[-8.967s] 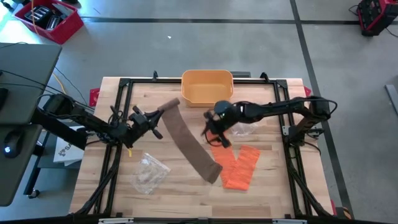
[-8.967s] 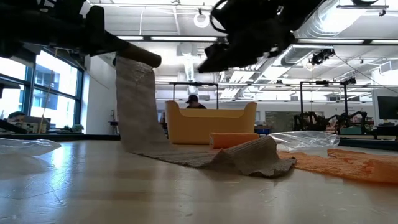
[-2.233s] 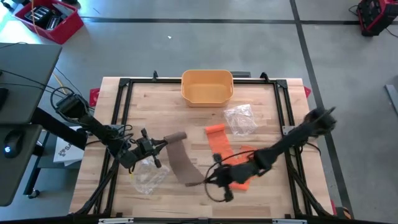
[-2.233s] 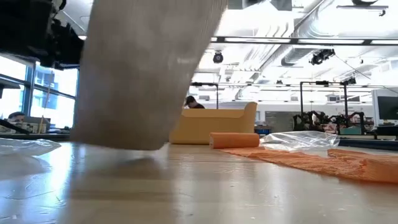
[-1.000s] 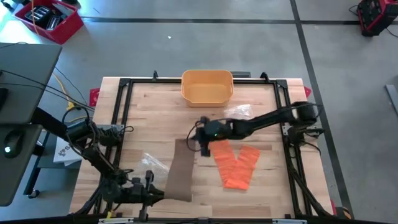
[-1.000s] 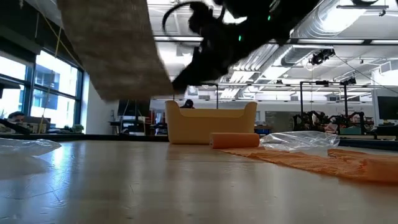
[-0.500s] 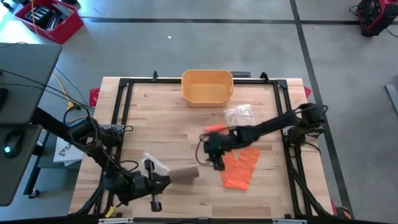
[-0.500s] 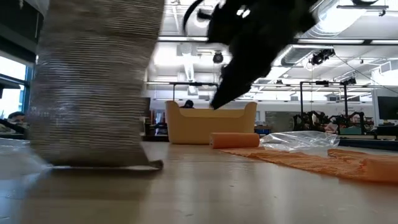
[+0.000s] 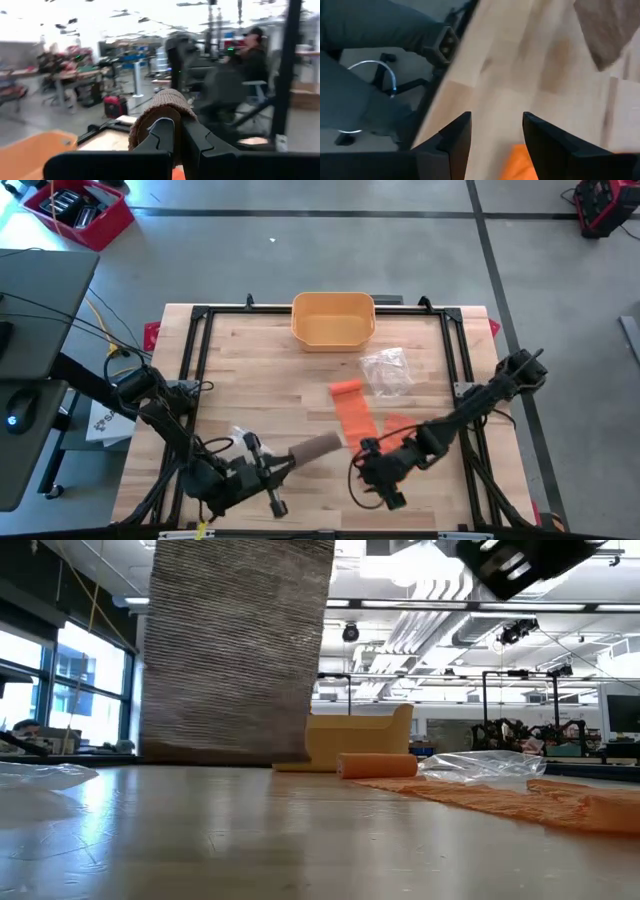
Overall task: Roll bandage
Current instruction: Roll the brown bandage
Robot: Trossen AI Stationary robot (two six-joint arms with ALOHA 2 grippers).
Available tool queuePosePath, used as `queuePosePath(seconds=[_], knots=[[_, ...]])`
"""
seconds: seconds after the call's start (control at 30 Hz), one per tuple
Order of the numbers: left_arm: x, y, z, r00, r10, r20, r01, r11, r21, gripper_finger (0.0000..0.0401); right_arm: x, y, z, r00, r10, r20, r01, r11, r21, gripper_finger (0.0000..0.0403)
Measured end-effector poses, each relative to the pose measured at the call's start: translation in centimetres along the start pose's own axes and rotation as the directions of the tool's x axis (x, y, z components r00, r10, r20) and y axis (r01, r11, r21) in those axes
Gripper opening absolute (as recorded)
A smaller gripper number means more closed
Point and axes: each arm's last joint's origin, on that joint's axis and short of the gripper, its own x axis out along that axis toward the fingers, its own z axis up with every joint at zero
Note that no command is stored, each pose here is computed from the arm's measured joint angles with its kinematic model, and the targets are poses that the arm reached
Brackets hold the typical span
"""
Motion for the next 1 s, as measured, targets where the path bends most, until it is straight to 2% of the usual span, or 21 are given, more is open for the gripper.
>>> queuePosePath(seconds=[0.13,0.23,0.33,0.43,0.53,0.7,1.0], knots=[[0.5,1.2,-2.8,0.998,0.056,-0.035,-0.057,0.998,-0.032,0.0001,-0.1,1.0,-0.3,1.000,-0.007,0.006,0.007,1.000,0.000,0.0169],[0.6,3.4,-5.8,0.991,0.123,-0.061,-0.127,0.990,-0.068,0.0001,0.4,1.0,-0.3,0.999,-0.046,0.017,0.047,0.997,-0.057,0.0169],[0.9,6.6,-9.5,0.983,0.167,-0.082,-0.174,0.981,-0.084,0.0001,1.7,-0.4,-0.2,0.996,-0.083,0.014,0.084,0.988,-0.129,0.0169],[0.6,9.7,-12.8,0.973,0.205,-0.104,-0.213,0.974,-0.072,0.0001,3.4,-2.4,0.4,0.997,-0.059,0.048,0.066,0.986,-0.156,0.0169],[0.1,12.4,-15.1,0.965,0.233,-0.119,-0.239,0.970,-0.039,0.0001,5.6,-4.8,0.8,0.996,-0.038,0.085,0.052,0.984,-0.173,0.0169],[-0.5,15.4,-17.2,0.951,0.278,-0.134,-0.274,0.961,0.045,0.0001,8.6,-8.0,1.1,0.983,-0.001,0.186,0.038,0.981,-0.191,0.0169],[-1.1,18.0,-18.6,0.937,0.319,-0.144,-0.309,0.947,0.088,0.0001,12.4,-10.8,0.0,0.963,0.026,0.267,0.038,0.972,-0.230,0.0169]])
